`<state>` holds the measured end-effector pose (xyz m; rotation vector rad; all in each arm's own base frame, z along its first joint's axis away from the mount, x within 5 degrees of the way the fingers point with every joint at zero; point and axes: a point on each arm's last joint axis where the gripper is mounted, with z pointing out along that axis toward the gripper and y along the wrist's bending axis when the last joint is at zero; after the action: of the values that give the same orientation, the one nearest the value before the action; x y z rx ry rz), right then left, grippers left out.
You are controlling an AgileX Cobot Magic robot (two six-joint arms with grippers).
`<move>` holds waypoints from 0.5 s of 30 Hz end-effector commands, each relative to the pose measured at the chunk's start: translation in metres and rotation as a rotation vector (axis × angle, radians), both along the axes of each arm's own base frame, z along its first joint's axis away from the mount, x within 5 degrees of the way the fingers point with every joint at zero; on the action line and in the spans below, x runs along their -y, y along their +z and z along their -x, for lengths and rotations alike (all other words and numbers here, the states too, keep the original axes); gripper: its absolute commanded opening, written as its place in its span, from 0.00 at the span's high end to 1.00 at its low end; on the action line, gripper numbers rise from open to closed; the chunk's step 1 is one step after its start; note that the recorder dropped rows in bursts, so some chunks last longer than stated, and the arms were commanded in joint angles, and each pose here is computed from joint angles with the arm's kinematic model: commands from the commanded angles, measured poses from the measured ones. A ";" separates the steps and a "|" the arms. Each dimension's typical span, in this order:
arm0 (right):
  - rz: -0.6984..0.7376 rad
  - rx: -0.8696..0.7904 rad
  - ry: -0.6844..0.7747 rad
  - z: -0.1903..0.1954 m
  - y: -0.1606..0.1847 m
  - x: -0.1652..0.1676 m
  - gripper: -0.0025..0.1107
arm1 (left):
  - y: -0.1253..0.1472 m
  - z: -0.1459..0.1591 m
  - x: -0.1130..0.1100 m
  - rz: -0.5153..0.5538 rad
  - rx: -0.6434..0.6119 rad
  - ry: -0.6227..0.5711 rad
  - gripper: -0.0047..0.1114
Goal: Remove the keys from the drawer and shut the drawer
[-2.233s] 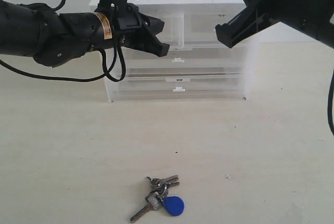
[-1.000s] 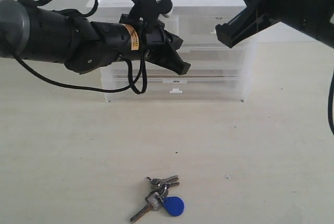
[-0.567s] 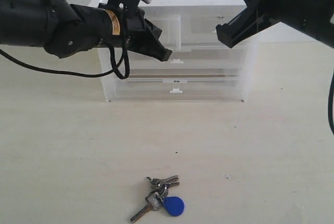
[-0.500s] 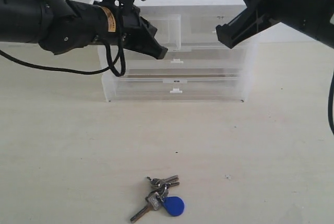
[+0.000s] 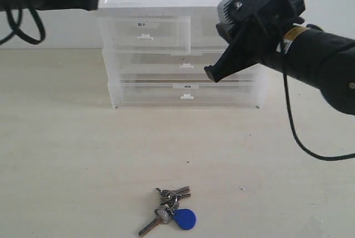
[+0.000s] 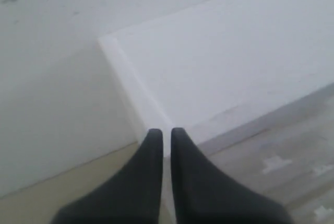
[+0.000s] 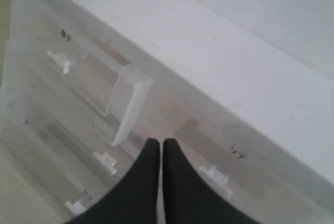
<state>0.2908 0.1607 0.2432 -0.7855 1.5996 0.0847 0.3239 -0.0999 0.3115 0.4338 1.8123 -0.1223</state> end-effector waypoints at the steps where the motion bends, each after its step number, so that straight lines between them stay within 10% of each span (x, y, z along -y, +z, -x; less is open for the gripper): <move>1: 0.001 -0.048 0.028 -0.015 -0.016 -0.011 0.98 | -0.011 0.000 -0.033 0.108 -0.010 0.111 0.92; 15: -0.142 -0.054 0.184 -0.055 -0.026 -0.051 0.98 | -0.021 0.001 -0.039 0.124 0.049 0.094 0.92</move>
<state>0.3436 0.2051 0.2082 -0.8180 1.6015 0.2833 0.3223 -0.0607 0.2906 0.2647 1.7802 -0.1503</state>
